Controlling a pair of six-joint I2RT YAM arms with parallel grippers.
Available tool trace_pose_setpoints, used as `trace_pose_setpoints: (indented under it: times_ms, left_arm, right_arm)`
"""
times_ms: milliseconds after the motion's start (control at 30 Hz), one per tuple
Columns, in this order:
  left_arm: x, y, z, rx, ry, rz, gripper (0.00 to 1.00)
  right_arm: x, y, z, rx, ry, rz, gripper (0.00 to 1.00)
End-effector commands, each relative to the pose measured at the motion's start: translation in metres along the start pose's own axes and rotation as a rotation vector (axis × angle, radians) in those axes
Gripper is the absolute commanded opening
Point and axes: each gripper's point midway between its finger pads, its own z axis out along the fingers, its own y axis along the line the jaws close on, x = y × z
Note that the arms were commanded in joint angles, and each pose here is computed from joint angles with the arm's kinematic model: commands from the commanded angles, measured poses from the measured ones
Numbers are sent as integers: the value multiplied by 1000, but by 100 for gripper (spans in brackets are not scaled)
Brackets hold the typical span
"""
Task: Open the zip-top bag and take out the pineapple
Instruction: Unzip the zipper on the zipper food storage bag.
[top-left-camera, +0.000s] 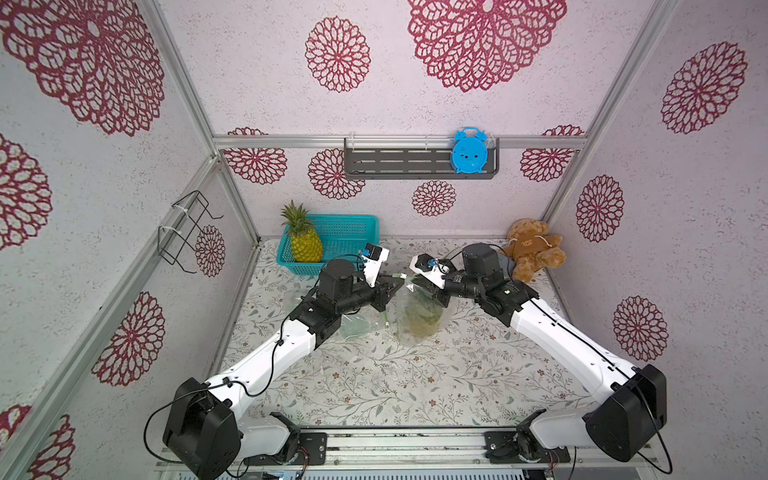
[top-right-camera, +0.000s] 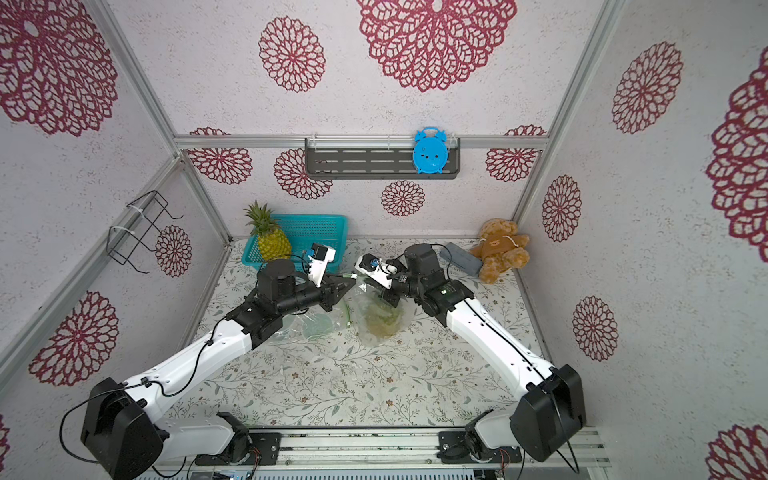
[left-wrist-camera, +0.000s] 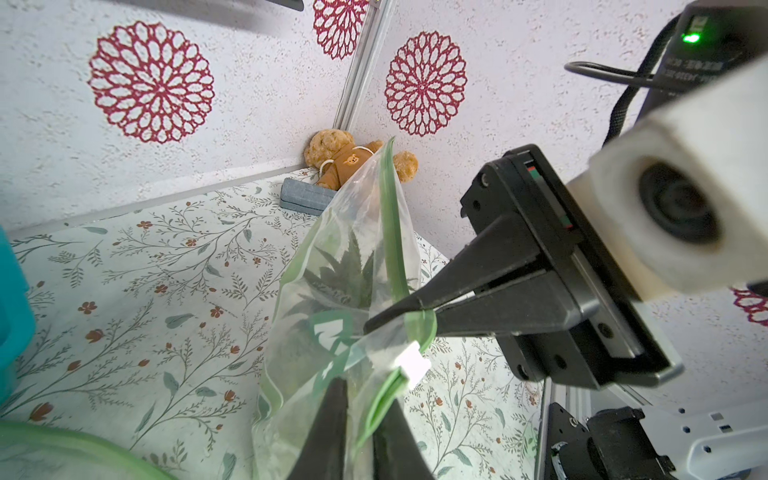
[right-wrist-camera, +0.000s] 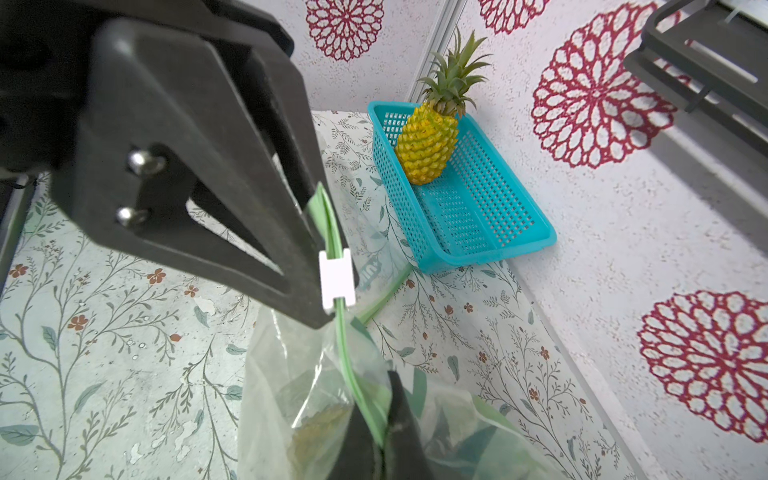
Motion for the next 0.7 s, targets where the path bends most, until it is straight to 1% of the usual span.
trace_pose_setpoints:
  times_ms: [0,67,100,167,200,267,333,467,567,667]
  left_arm:
    - [-9,0,-6,1,-34,14,17]
    - [-10,-2,-6,13,-34,14,16]
    - [-10,-2,-5,18,-34,13,14]
    - [-11,-5,-6,28,-38,13,1]
    - [-11,-5,-6,32,-38,14,0]
    - [-11,-7,-6,39,-36,14,0]
    - [-10,-7,-6,42,-32,13,0]
    - [-8,-7,-5,45,-26,12,0]
    - [-8,-7,-5,44,-24,13,0]
    - [-9,-8,-5,47,-24,16,0]
  right_arm:
    - [-38,-6,-8,18,-105,-36,0]
    - [-37,-6,-8,18,-103,-34,0]
    - [-38,-6,-8,17,-106,-35,0]
    - [-40,-6,-8,19,-108,-36,0]
    - [-40,-6,-8,18,-110,-37,0]
    - [-45,-6,-11,18,-122,-36,10]
    - [-51,-4,-14,3,-141,-38,17]
    - [-63,5,-18,-61,-168,-38,34]
    - [-68,9,-19,-100,-177,-35,39]
    - [-70,10,-16,-123,-170,-31,39]
